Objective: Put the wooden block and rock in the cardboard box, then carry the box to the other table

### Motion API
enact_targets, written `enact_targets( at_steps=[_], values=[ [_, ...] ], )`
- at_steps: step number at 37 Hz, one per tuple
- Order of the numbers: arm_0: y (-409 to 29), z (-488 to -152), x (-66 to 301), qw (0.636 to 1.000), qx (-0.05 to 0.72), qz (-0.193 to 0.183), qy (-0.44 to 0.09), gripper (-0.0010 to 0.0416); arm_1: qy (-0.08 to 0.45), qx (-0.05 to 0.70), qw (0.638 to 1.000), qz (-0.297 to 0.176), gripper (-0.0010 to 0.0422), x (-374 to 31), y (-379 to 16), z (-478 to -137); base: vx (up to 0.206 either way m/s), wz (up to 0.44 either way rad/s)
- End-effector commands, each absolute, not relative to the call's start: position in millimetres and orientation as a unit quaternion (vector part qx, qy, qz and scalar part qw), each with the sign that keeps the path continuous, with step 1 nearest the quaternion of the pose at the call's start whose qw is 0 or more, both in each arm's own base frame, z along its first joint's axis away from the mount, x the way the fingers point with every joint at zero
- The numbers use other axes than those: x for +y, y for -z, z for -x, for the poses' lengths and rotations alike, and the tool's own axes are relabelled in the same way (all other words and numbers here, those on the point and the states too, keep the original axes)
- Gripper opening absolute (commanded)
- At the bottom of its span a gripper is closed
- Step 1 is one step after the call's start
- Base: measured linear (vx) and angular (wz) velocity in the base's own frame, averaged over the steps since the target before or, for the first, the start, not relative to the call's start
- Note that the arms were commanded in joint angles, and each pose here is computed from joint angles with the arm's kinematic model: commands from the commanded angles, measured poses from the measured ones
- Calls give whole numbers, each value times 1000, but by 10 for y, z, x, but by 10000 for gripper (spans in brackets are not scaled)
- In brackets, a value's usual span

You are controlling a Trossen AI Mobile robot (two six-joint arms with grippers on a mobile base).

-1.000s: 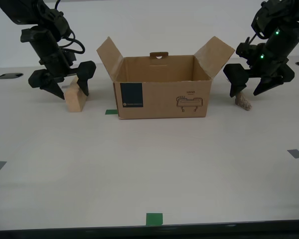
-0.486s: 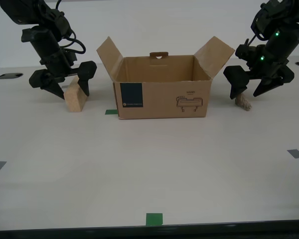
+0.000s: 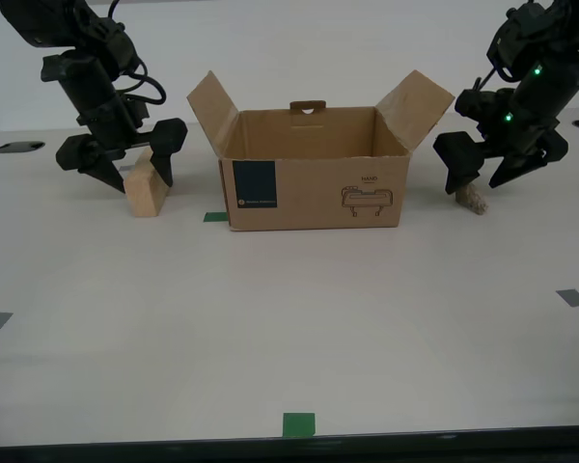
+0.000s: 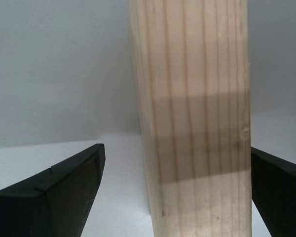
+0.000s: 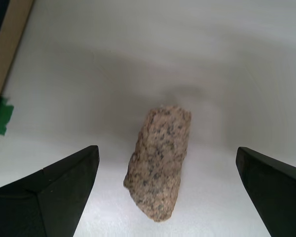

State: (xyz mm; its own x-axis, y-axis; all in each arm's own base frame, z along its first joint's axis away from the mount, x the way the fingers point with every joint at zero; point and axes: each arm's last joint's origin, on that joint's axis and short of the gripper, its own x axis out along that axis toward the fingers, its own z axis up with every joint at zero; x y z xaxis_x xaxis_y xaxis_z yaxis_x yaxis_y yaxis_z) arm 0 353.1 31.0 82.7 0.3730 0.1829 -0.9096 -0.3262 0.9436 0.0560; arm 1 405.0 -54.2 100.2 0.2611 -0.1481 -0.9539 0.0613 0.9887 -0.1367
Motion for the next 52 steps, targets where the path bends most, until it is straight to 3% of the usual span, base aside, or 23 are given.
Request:
enact_targets(
  at_steps=[1,39,52],
  values=[
    [-812,-3515,306,825,541,75,-147,387,63,606,792,38,362,-546,-1004,-4047,0,0],
    [-798,-3515,329,831,527,85,-154,387,72,606,792,27,361,-553,-1004,-4045,0,0],
    [-797,-3515,335,829,522,109,-167,383,70,607,791,29,362,-555,-1002,-4042,0,0]
  ],
)
